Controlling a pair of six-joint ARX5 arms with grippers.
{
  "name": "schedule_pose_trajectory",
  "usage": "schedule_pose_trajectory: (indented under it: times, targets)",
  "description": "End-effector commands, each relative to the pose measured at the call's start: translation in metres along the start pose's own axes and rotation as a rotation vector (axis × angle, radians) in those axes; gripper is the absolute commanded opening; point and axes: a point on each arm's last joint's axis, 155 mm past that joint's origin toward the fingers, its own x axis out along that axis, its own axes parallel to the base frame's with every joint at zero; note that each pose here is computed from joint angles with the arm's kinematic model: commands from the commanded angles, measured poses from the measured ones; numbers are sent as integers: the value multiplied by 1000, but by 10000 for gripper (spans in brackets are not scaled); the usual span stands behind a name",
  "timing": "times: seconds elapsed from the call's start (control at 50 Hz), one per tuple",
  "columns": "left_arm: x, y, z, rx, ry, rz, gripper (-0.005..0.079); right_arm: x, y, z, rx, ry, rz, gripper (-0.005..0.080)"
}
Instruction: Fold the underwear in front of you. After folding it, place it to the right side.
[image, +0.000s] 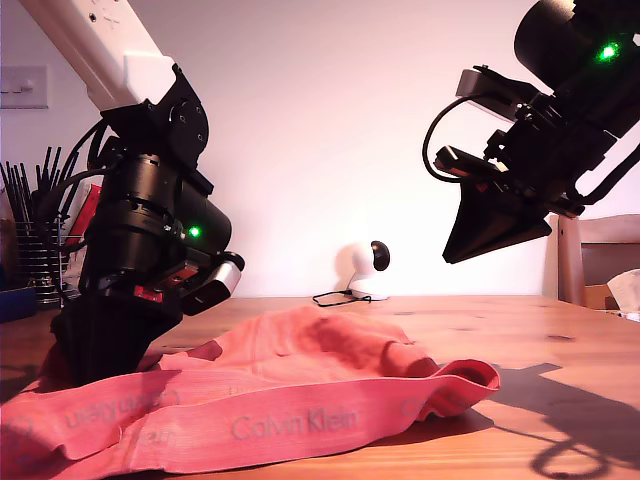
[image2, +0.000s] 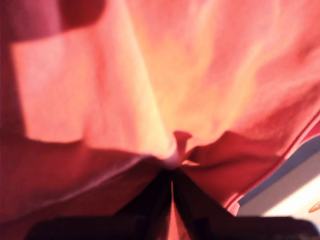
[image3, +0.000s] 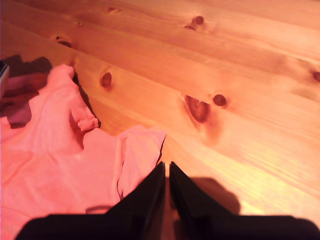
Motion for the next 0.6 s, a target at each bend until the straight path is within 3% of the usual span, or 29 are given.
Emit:
schedule_pose_trajectory:
  times: [0.0,0.34,0.46,0.58]
  targets:
    - [18,9,1,5,44,8,-22,4,-2,0,-5,-1,-1,-12]
    - [-43,-8,25,67,-160,17,-22,4,-1,2,0,-10,3,-12]
    - [-55,-18,43,90,-242,-24,-22,4,0,2,0,-10,11,-12]
    - [-65,-16,75,89,-377,-18,-22,5,6,1,1,-9,47,-13]
